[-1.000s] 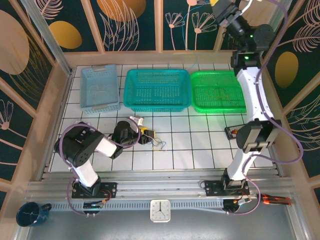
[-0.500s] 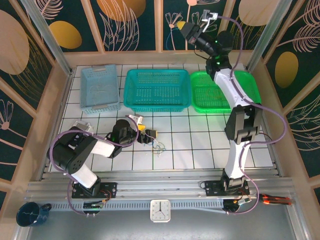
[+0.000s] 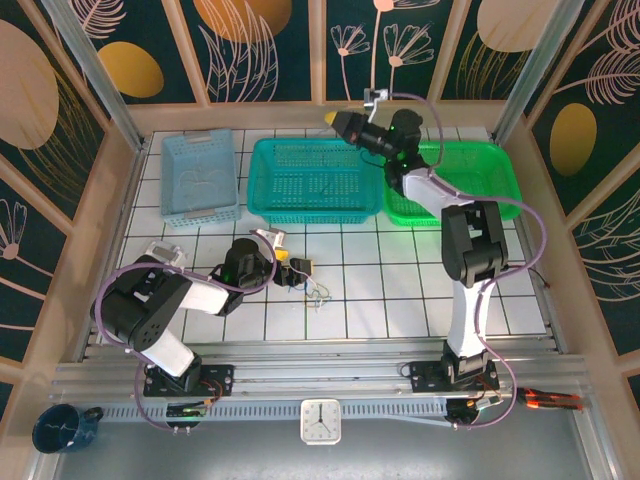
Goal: Untangle the cables
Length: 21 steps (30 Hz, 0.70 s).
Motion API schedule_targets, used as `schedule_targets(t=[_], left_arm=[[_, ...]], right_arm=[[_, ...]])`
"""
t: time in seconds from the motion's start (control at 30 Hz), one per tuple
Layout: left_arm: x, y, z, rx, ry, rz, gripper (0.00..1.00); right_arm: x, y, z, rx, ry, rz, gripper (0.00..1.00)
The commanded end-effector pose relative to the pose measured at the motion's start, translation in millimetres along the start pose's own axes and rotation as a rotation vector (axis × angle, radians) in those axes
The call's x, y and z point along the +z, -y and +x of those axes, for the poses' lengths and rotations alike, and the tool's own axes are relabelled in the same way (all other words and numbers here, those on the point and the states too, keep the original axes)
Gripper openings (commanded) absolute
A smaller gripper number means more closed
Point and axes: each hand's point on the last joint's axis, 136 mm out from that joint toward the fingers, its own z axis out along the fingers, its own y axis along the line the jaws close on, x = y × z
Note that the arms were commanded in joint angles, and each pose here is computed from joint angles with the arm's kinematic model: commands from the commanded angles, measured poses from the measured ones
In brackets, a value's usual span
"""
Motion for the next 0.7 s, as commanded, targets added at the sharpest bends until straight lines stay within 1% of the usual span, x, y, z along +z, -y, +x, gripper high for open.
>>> schedule_targets(t=[0.0, 0.1, 0.23, 0.27, 0.3, 0.33, 0.37, 0.43, 0.5, 0.57, 0.67], left_arm=[[2.4, 2.4, -10.9, 0.001, 0.026, -0.003, 0.99], [3.1, 0.9, -10.2, -0.003, 0.026, -0.008, 0.99], [3.5, 1.3, -11.5, -0.004, 0.028, -0.007, 0.99], [3.4, 1.3, -12.5, -0.004, 0.030, -0.007, 0.99], [3.6, 1.9, -13.4, -0.003, 0.032, -0.007, 0.99], [3.7, 1.5, -13.4, -0.002, 0.031, -0.009, 0.99], [4.0, 1.7, -14.0, -0.002, 0.031, -0.009, 0.99], [4.5, 1.5, -14.3, -0.003, 0.030, -0.011, 0.99], [5.3, 0.3, -14.4, -0.008, 0.030, -0.016, 0.99], [6.4, -3.2, -14.5, -0.023, 0.026, -0.035, 0.99], [8.4, -6.4, -16.3, -0.035, 0.021, -0.057, 0.99]], right_arm=[[3.5, 2.3, 18.7, -0.028, 0.007, -0.027, 0.00], [2.3, 19.3, 37.1, 0.004, -0.011, -0.001, 0.00], [3.8, 36.7, 48.3, 0.011, -0.037, 0.040, 0.00], [5.2, 40.7, 50.2, 0.008, -0.050, 0.059, 0.02], [5.8, 43.1, 50.9, -0.002, -0.059, 0.076, 0.13], [6.5, 44.8, 52.1, -0.014, -0.071, 0.093, 0.30], [6.7, 45.7, 52.9, -0.025, -0.079, 0.110, 0.43], [4.6, 42.7, 49.8, -0.048, -0.081, 0.137, 0.57], [2.0, 36.5, 47.4, -0.076, -0.088, 0.154, 0.64], [-2.0, 29.1, 44.0, -0.106, -0.089, 0.174, 0.66], [-10.1, 11.4, 39.1, -0.145, -0.088, 0.181, 0.67]])
